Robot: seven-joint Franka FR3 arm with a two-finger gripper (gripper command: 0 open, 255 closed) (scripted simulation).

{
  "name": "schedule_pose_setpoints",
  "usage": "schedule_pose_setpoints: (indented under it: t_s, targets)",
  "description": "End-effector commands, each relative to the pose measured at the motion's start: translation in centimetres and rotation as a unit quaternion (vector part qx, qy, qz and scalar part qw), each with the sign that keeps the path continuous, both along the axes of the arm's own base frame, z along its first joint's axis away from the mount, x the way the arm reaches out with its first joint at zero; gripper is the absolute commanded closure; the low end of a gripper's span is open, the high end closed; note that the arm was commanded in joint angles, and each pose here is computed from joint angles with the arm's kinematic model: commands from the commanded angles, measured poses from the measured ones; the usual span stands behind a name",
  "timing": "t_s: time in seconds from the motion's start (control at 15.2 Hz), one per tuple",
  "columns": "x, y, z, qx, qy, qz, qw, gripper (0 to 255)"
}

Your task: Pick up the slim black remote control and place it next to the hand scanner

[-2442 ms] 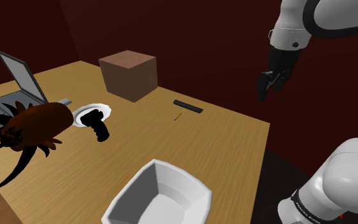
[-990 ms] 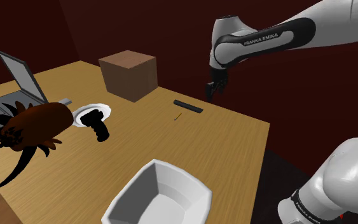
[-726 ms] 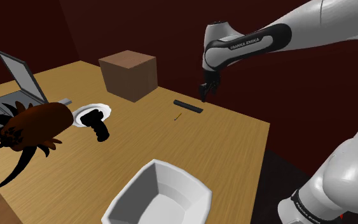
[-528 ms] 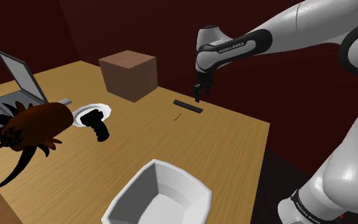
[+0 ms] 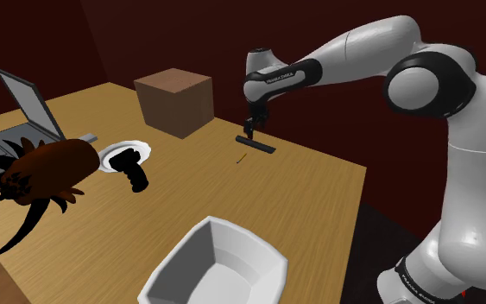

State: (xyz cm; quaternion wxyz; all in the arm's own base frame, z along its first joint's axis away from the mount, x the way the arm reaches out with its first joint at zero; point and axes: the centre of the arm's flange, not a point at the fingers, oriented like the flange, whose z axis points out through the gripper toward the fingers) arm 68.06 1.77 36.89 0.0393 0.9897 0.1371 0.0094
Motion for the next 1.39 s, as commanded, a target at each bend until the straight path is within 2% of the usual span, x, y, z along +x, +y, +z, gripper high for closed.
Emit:
schedule_pose_setpoints:
  t_s: [0.0,0.53,1.06,1.12,1.32]
  targets:
    - [2.1,0.6,-1.3,0.000,-0.001,0.010,0.9999,0]
    - [2.4,0.4,-5.4,0.000,-0.001,0.011,0.9999,0]
    - [2.4,0.4,-5.4,0.000,-0.001,0.011,0.9999,0]
    - [2.4,0.4,-5.4,0.000,-0.001,0.011,0.9999,255]
    - [2.4,0.3,-5.4,0.000,-0.001,0.011,0.9999,255]
